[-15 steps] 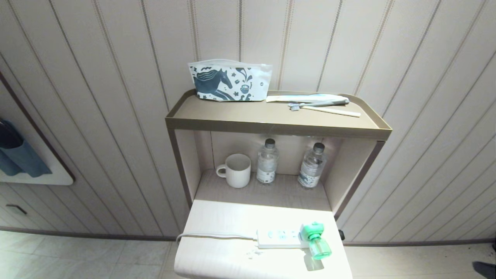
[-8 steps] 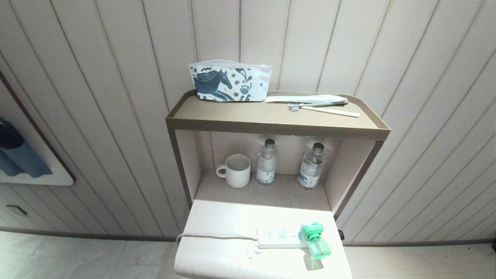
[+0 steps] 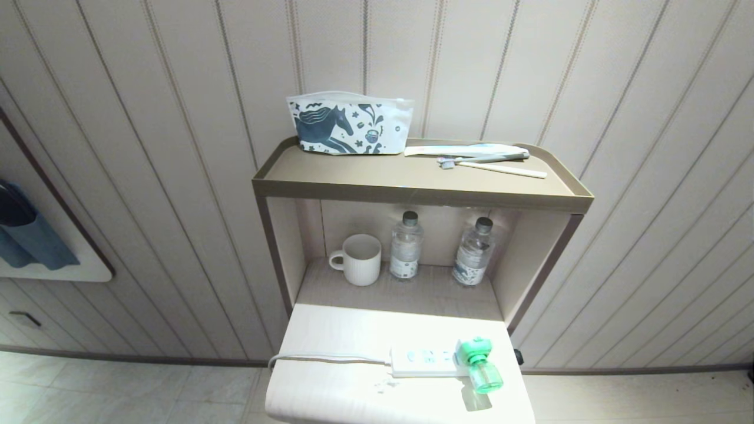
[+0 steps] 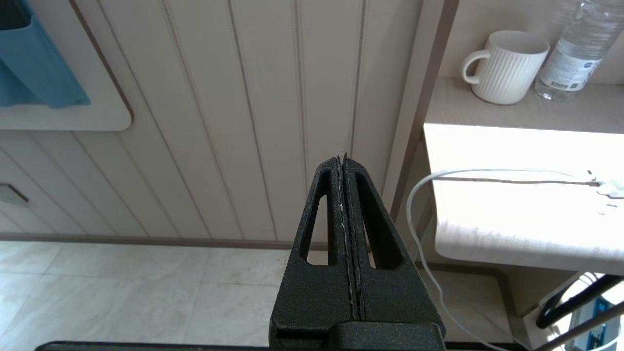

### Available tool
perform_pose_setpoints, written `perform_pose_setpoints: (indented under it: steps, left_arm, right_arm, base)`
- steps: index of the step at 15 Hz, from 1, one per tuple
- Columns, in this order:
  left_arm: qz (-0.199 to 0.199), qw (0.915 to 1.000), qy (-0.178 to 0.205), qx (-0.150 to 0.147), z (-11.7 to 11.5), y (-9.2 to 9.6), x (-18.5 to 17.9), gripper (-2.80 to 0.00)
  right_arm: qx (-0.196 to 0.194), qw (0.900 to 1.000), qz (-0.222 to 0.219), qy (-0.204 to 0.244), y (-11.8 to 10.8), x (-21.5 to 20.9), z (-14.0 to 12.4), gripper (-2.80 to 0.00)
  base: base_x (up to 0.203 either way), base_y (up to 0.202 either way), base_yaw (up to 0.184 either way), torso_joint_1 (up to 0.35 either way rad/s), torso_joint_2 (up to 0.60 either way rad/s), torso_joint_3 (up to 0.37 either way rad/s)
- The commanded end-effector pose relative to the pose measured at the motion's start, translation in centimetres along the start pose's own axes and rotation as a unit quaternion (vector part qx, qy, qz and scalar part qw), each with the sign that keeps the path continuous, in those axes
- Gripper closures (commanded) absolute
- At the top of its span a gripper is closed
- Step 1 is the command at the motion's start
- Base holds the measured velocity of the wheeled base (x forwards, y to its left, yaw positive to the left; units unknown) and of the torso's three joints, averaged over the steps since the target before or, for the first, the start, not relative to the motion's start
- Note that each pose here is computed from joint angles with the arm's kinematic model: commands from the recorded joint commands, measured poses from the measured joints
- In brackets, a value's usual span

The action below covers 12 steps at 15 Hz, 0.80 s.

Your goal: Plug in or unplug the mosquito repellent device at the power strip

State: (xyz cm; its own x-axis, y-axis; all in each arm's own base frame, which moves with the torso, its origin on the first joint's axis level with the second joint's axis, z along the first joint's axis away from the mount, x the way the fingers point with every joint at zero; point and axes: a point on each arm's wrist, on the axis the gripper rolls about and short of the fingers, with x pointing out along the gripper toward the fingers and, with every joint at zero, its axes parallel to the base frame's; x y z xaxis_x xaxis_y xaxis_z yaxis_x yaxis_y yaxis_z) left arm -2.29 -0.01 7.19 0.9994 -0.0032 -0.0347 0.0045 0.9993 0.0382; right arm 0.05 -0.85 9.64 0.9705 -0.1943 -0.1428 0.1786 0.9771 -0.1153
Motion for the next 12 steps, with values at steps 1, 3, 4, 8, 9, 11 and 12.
perform_pose_setpoints:
  steps: [1, 3, 4, 8, 9, 11, 12]
  left_arm:
    - [0.0, 1.0, 0.0, 0.0, 0.0, 0.0, 0.0, 0.0]
    - [0.0, 1.0, 0.0, 0.0, 0.0, 0.0, 0.0, 0.0]
    - [0.0, 1.0, 0.0, 0.0, 0.0, 0.0, 0.0, 0.0]
    - [0.0, 1.0, 0.0, 0.0, 0.0, 0.0, 0.0, 0.0]
    - [0.0, 1.0, 0.0, 0.0, 0.0, 0.0, 0.0, 0.0]
    - [0.0, 1.0, 0.0, 0.0, 0.0, 0.0, 0.0, 0.0]
    - [0.0, 1.0, 0.0, 0.0, 0.0, 0.0, 0.0, 0.0]
  right_arm:
    - [-0.002, 1.0, 0.006, 0.0, 0.04, 0.0, -0.12, 0.0]
    - [-0.02, 0.997, 0.08, -0.005, 0.37, -0.03, -0.09, 0.0]
    - [-0.026, 0.987, 0.156, -0.003, 0.69, -0.14, -0.14, 0.0]
    - [-0.032, 0.97, 0.231, 0.068, 0.86, -0.85, -0.31, 0.0]
    - [-0.029, 0.977, 0.202, 0.069, 0.82, -0.81, -0.34, 0.0]
    - [-0.025, 0.986, 0.151, 0.063, 0.71, -0.64, -0.34, 0.0]
    - [-0.018, 0.99, 0.127, 0.066, 0.74, -0.64, -0.35, 0.0]
  base:
    - [0.0, 0.0, 0.0, 0.0, 0.0, 0.0]
    - [0.0, 0.0, 0.0, 0.0, 0.0, 0.0]
    - [0.0, 0.0, 0.0, 0.0, 0.0, 0.0]
    - [0.0, 0.0, 0.0, 0.0, 0.0, 0.0]
    - [0.0, 0.0, 0.0, 0.0, 0.0, 0.0]
    - [0.0, 0.0, 0.0, 0.0, 0.0, 0.0]
    - [0.0, 0.0, 0.0, 0.0, 0.0, 0.0]
